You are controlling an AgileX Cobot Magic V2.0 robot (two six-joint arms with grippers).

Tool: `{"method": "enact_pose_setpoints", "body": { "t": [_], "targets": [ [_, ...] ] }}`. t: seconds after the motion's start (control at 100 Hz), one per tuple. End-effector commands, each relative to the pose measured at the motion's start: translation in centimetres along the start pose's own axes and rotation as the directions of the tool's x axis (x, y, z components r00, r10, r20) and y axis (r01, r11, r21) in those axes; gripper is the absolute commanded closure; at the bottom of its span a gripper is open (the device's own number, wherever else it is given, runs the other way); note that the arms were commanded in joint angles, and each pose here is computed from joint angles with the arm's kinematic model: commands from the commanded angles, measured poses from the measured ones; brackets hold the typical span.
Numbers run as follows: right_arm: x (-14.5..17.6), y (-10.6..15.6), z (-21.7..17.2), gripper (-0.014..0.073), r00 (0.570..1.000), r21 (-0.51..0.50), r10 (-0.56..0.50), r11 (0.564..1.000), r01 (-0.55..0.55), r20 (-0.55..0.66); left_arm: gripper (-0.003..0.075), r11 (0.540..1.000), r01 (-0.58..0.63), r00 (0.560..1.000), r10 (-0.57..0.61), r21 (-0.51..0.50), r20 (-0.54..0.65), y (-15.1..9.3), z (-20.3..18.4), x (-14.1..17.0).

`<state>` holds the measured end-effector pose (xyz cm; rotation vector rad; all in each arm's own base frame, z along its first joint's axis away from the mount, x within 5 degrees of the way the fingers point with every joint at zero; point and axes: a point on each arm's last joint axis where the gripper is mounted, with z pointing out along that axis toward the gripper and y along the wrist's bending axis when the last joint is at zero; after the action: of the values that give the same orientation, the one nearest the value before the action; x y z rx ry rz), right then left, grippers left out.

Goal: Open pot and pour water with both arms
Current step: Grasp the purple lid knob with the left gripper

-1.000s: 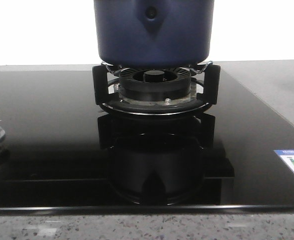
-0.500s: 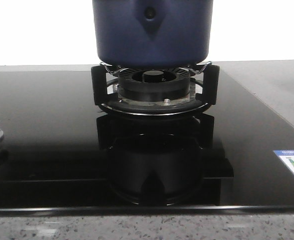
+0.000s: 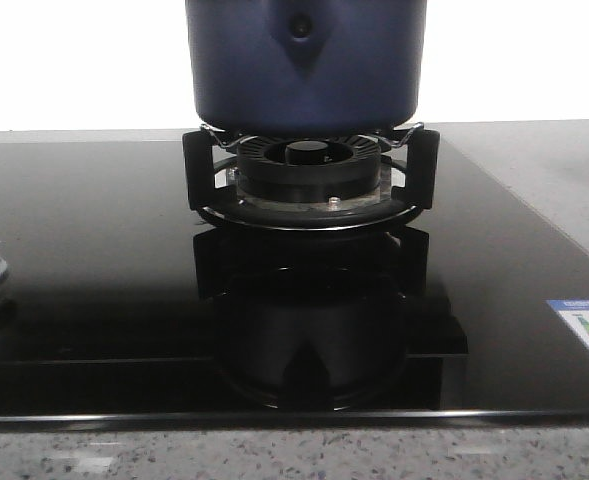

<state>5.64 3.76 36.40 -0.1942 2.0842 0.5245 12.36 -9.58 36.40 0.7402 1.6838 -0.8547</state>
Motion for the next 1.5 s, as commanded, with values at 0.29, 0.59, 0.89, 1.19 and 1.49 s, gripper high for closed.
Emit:
{"method": "enact_pose_setpoints", "body": {
  "t": [0.29,0.59,0.89,1.19,1.49],
  "targets": [
    [-2.8,0.1,-0.6,0.0456,0.969,0.038,-0.083,0.996,0.076,0.233,0.0335,0.931,-0.339,0.939,0.325,0.134,0.113,2.1,4.3,-5.7],
    [-3.2,-0.1,-0.7,0.0062,0.957,0.060,-0.100,0.994,0.087,0.271,0.0174,0.963,-0.239,0.964,0.221,0.121,0.147,5.8,8.4,-6.4],
    [-3.2,-0.1,-0.7,0.0063,0.957,0.061,-0.101,0.994,0.088,0.271,0.0174,0.934,-0.273,0.957,0.240,0.229,0.164,7.1,13.8,-7.2],
    [-2.9,-0.1,-0.6,0.0063,0.966,0.058,-0.100,0.994,0.089,0.238,0.0174,0.926,-0.264,0.961,0.228,0.271,0.156,7.9,17.4,-7.2],
    [-2.9,-0.1,-0.6,0.0063,0.967,0.057,-0.100,0.994,0.089,0.234,0.0174,0.942,-0.213,0.973,0.182,0.257,0.139,8.5,18.8,-6.3]
  ]
}}
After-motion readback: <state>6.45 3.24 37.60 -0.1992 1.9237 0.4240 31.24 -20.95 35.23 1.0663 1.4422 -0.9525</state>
